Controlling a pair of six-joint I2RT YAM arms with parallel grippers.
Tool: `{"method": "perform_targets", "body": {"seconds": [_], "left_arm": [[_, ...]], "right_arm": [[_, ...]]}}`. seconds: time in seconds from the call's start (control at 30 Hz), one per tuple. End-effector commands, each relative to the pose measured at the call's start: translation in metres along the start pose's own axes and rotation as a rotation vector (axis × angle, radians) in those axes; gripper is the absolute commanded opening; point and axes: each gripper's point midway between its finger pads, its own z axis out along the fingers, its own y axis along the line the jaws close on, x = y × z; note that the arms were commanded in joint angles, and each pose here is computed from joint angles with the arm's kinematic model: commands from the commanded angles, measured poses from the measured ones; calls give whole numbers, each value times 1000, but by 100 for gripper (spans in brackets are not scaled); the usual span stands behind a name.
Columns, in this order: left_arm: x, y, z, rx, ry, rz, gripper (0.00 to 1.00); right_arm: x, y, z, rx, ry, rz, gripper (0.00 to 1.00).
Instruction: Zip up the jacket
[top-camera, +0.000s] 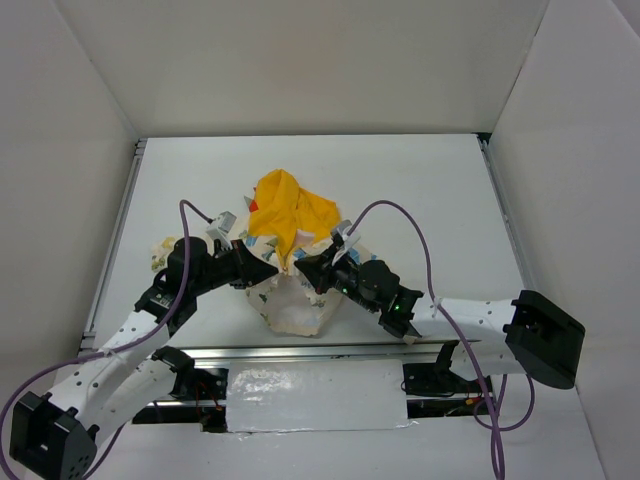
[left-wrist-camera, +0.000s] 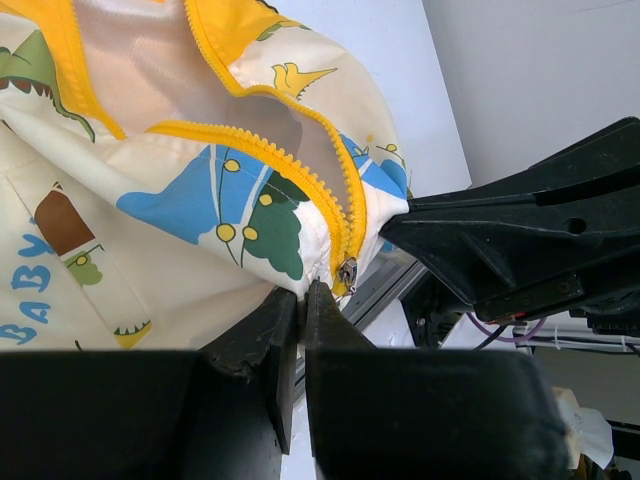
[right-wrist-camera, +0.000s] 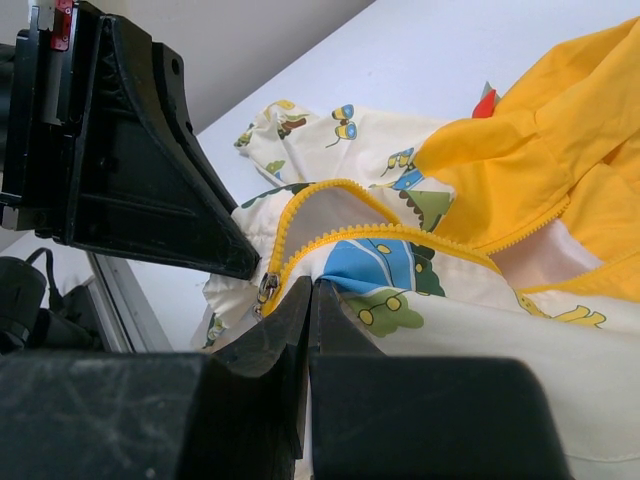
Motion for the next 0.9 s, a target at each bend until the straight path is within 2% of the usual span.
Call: {"method": "perform_targets", "body": {"seconds": [0.0,0.53,0.67,0.87], "left_arm": [[-4,-11,1,56,-13,36,0],[17,-22,1,163,92,59,0],[22,-15,1,133,110,74,0],[17,-21,-4,143,91,112,0]], "right_arm": [[-31,11,9,-18,-82,-6,0],[-48,11,16,-21,-96,-75,0],[-54,16,14,-48,-100,-68,0],[-32,19,14,-76,-23,-61,0]]}}
